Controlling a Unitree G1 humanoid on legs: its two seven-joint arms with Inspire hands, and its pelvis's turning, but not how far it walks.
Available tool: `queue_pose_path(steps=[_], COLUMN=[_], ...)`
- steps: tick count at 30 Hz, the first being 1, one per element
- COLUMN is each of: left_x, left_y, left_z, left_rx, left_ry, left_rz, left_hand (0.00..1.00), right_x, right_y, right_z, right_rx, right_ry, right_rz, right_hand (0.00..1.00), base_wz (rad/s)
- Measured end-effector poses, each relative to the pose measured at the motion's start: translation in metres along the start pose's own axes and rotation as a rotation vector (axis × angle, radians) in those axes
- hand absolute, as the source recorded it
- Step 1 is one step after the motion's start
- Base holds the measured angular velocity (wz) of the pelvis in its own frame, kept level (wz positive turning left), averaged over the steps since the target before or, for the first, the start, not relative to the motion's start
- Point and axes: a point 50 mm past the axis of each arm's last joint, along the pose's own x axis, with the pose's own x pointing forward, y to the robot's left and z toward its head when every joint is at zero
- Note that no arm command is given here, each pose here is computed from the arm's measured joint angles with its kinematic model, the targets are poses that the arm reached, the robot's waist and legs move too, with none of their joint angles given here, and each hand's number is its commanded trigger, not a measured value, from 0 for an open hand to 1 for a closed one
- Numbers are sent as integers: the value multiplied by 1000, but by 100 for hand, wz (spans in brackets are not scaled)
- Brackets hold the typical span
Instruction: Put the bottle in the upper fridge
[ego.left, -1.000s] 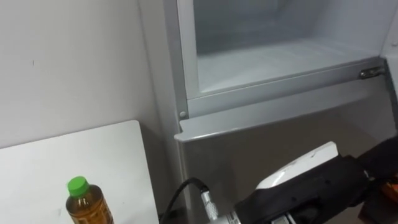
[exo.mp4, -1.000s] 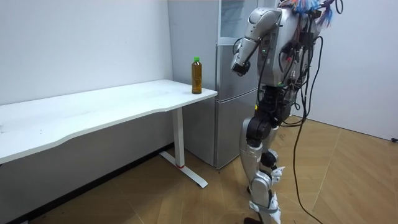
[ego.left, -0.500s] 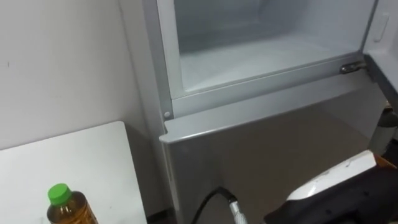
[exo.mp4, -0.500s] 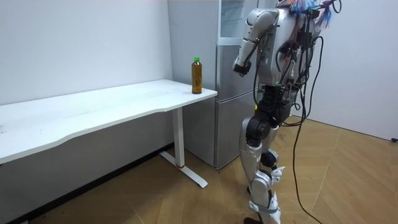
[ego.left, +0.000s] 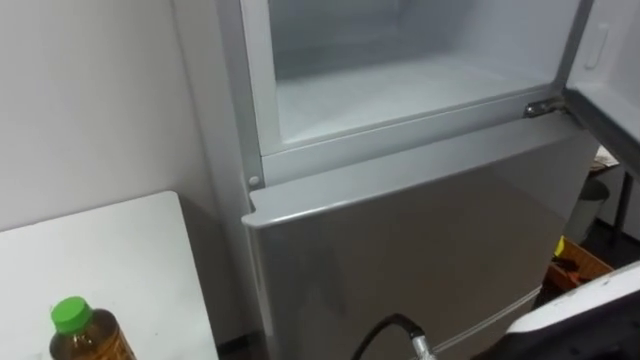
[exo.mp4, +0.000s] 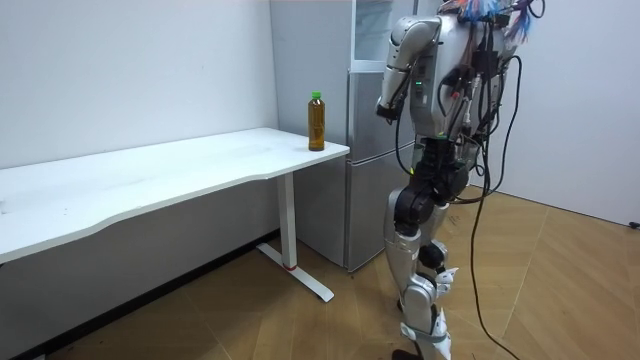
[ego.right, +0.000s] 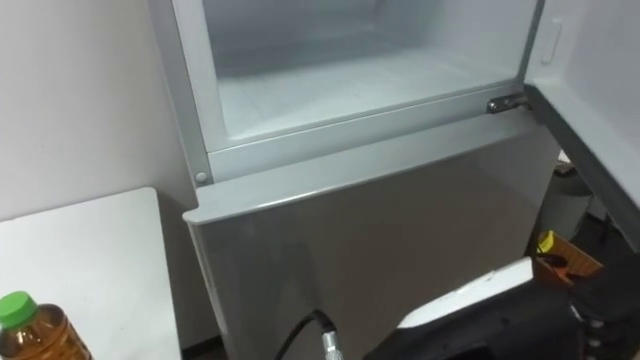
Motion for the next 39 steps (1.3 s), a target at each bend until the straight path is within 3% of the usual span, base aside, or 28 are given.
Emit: queue_pose_path(steps=[27, 30, 32, 35, 39], left_x=[-2, -7, -15, -26, -37], left_y=[6, 3, -3, -4, -4], left_z=[-14, -33, -60, -81, -94], left_rx=[-48, -68, -80, -53, 0], left_ry=[-2, 107, 273, 419, 518], left_rz=[53, 41, 7, -18, -22], left_hand=[0, 0, 0, 0, 0], right_x=[0, 0, 1, 1, 1], right_y=[1, 2, 3, 6, 7], right_z=[3, 5, 6, 8, 9], right_rx=[-5, -26, -36, -54, -68], right_ry=[-7, -13, -17, -21, -22], right_rz=[42, 45, 51, 59, 67], right_hand=[0, 0, 0, 0, 0], base_wz=[-1, 4, 0, 0, 5])
